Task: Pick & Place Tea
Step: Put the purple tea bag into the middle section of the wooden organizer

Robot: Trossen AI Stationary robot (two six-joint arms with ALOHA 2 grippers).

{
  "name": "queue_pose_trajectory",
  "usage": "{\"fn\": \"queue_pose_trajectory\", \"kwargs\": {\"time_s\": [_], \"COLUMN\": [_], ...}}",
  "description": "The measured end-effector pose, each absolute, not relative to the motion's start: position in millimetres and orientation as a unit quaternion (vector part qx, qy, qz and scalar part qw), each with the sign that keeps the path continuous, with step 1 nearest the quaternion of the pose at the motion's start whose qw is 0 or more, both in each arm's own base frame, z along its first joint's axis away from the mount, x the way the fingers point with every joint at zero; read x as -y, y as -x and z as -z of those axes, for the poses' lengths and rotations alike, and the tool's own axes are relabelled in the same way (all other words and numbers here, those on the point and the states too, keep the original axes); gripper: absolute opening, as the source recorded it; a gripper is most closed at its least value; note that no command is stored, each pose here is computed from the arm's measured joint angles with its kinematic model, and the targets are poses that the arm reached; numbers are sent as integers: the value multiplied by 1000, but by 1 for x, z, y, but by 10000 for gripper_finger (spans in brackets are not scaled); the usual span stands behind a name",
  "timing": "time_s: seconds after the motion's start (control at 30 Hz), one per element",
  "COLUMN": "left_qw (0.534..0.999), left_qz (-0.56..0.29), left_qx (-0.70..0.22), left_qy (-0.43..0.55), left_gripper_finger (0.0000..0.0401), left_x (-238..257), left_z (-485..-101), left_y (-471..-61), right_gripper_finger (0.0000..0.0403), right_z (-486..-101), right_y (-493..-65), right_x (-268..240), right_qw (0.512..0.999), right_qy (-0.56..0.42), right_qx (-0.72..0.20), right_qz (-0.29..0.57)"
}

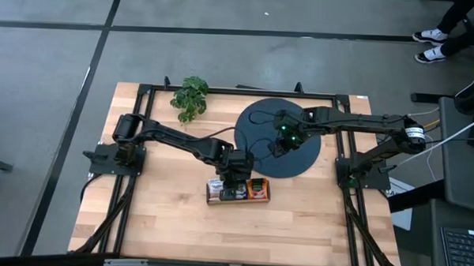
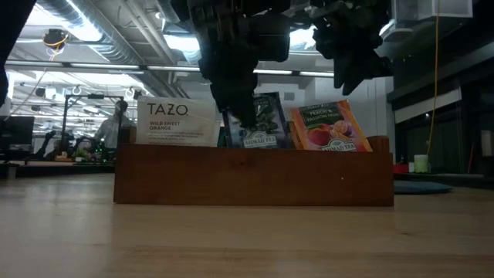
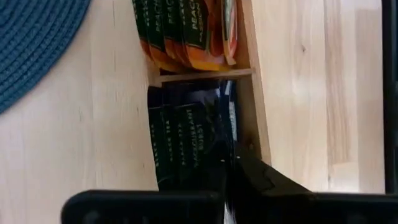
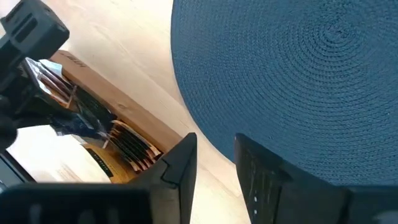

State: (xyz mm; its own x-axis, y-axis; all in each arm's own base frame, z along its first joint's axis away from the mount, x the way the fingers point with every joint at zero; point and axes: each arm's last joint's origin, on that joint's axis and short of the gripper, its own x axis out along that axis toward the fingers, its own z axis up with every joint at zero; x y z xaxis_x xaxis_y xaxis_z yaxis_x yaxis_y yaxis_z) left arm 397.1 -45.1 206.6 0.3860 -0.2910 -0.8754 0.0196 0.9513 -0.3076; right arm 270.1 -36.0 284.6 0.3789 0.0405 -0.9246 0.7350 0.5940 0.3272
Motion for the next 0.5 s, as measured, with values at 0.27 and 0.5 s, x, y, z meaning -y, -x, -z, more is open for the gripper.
{"fn": "queue_pose_trajectory", "kwargs": {"time_s": [0.27,0.5], "left_qw": [822,817], "left_qz": [113,119], "left_qx": [-550,-556], "left_qy": [99,95], "left_gripper_finger": [3,3], "left_x": [46,47], "left_z": [-202,-196], "left_y": [-398,-399], "right_gripper_finger": [110,110], "right_z": [-285,-284], "right_y": [-270,-270], "right_x": [36,36], "right_qw": [737,736], "right_qy": [-384,-384], "right_qx": [-505,-505], "right_qz": [235,236]}}
